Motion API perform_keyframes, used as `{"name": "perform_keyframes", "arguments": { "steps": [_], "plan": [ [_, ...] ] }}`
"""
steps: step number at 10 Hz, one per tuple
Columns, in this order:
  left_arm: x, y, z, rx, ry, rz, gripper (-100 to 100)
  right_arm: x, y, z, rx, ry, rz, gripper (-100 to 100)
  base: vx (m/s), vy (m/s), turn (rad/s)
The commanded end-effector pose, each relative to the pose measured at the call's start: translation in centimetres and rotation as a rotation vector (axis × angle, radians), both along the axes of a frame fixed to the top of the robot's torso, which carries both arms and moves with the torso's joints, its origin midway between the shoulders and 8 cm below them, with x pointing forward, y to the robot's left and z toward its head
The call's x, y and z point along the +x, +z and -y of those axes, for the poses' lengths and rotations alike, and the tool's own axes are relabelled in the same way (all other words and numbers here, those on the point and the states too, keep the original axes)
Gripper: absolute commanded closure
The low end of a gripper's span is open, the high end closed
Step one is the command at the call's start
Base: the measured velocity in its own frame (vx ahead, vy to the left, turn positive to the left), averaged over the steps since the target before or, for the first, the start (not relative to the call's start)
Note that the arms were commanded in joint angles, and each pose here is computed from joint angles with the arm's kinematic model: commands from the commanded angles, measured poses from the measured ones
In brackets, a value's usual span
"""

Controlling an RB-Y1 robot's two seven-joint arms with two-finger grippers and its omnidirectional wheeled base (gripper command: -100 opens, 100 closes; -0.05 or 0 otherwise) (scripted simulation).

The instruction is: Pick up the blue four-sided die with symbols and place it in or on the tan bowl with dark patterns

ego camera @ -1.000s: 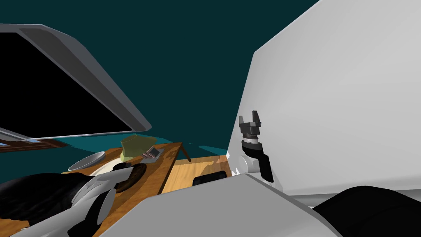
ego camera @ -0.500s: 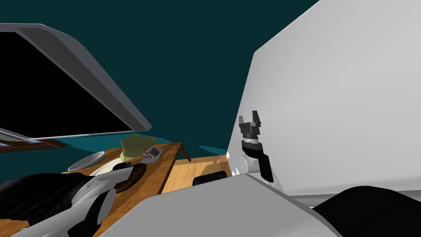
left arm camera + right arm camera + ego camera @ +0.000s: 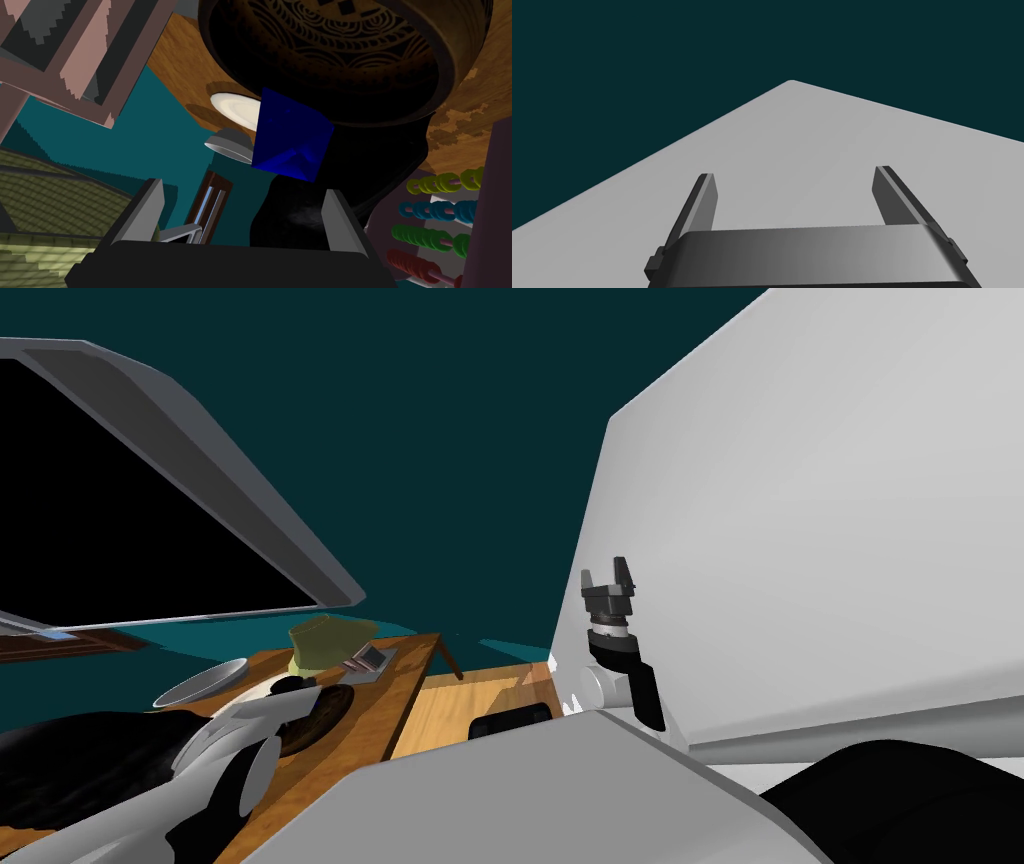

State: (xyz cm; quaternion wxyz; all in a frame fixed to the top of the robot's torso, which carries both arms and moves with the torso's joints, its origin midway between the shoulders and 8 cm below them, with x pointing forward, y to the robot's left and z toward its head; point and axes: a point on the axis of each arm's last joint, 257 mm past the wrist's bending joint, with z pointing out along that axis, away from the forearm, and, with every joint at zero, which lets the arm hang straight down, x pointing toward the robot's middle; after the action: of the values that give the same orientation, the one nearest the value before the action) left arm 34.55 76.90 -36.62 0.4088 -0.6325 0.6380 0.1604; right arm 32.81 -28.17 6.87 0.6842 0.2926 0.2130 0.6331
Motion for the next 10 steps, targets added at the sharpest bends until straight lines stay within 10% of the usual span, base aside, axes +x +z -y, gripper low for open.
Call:
{"name": "perform_keyframes", "arguments": {
  "steps": [1,8,9,10],
  "plan": [
    [0.5,1.2,-0.4,0.003,0.01,0.0,-100,0.0,0.0,0.0,0.0,0.0,0.0,0,-0.081,-0.008,-0.087],
    [1.3,3.6,-1.3,0.004,0.032,0.001,-100,0.0,0.0,0.0,0.0,0.0,0.0,0,-0.053,-0.007,-0.042],
    [1.3,3.7,-1.3,0.003,0.034,-0.002,0,0.0,0.0,0.0,0.0,0.0,0.0,0,0.0,0.0,0.0],
    [1.3,3.7,-1.3,0.003,0.034,-0.002,0,0.0,0.0,0.0,0.0,0.0,0.0,0,0.0,0.0,0.0]
  ]
}}
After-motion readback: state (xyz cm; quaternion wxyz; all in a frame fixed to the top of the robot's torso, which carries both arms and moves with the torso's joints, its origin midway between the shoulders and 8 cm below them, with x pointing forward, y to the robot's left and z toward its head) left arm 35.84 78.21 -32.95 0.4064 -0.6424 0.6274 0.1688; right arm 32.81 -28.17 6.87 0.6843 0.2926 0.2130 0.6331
